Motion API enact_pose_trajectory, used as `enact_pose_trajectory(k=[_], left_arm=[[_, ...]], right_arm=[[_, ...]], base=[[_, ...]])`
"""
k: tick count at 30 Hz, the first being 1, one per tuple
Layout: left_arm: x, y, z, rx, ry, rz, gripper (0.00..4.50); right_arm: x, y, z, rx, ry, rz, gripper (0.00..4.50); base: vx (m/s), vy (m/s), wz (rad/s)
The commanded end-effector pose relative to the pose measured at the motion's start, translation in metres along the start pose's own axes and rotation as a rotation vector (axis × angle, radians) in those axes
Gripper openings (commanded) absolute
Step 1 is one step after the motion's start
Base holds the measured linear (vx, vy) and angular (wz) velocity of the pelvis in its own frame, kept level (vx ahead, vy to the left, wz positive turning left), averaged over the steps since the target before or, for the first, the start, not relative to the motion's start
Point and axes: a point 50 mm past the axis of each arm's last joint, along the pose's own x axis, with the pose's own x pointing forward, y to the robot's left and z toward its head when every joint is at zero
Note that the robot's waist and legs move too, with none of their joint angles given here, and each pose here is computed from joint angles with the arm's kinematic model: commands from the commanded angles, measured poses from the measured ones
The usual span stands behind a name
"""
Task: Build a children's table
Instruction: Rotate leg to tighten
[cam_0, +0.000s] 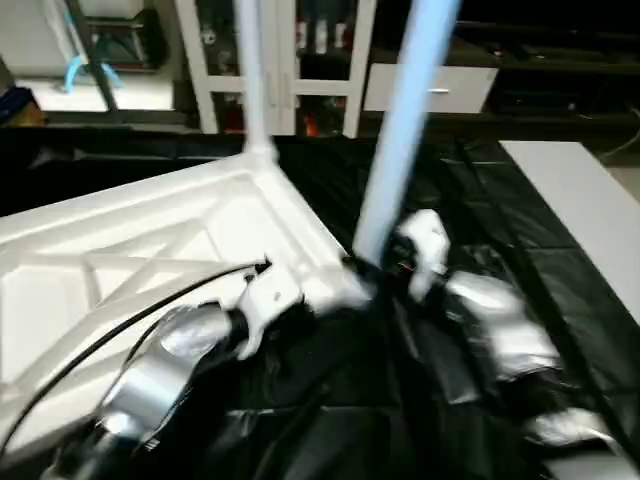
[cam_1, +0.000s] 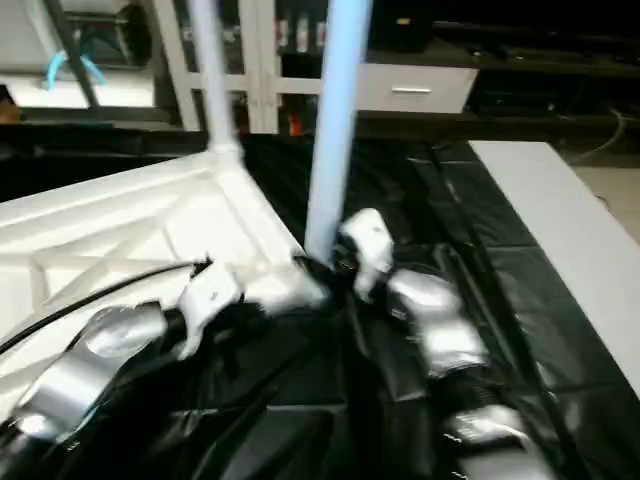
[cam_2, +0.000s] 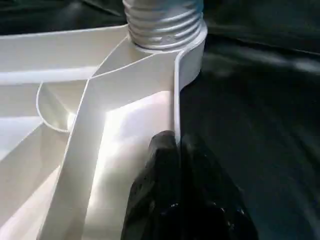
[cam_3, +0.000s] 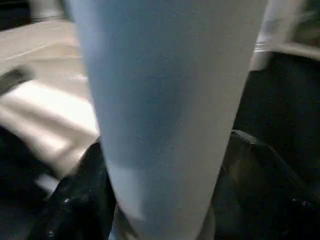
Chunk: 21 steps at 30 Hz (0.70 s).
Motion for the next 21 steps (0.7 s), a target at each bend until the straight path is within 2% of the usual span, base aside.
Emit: enact_pose_trajectory(k=[1, 5, 10, 16, 20, 21], left_arm=[[0.002, -0.017, -0.003, -0.014, -0.029, -0.141, 0.0], [0.002, -0.012, -0.004, 0.004, -0.023, -0.133, 0.0], [0.0, -0.01, -0.005, 0.005, -0.017, -0.127, 0.0], [0.0, -0.01, -0.008, 0.002, -0.004, -0.116, 0.0], [0.001, -0.009, -0.011, -0.011, 0.026, -0.085, 0.0], [0.004, -0.007, -0.01, -0.017, 0.036, -0.058, 0.0]], right_arm=[[-0.032, -0.014, 0.002, 0.009, 0.024, -0.028, 3.12], [-0.036, -0.01, -0.002, 0.07, 0.019, 0.035, 2.78], [-0.033, -0.007, -0.002, 0.091, 0.012, 0.043, 2.3], [-0.034, -0.007, -0.003, 0.091, 0.027, 0.033, 2.17], [-0.032, -0.012, -0.005, 0.092, 0.027, -0.066, 2.15], [-0.029, -0.015, -0.008, 0.098, 0.037, -0.137, 2.13]], base=[[0.0, 0.0, 0.0], [0.0, 0.0, 0.0], [0.0, 0.0, 0.0], [0.0, 0.0, 0.0], [0.0, 0.0, 0.0], [0.0, 0.0, 0.0]])
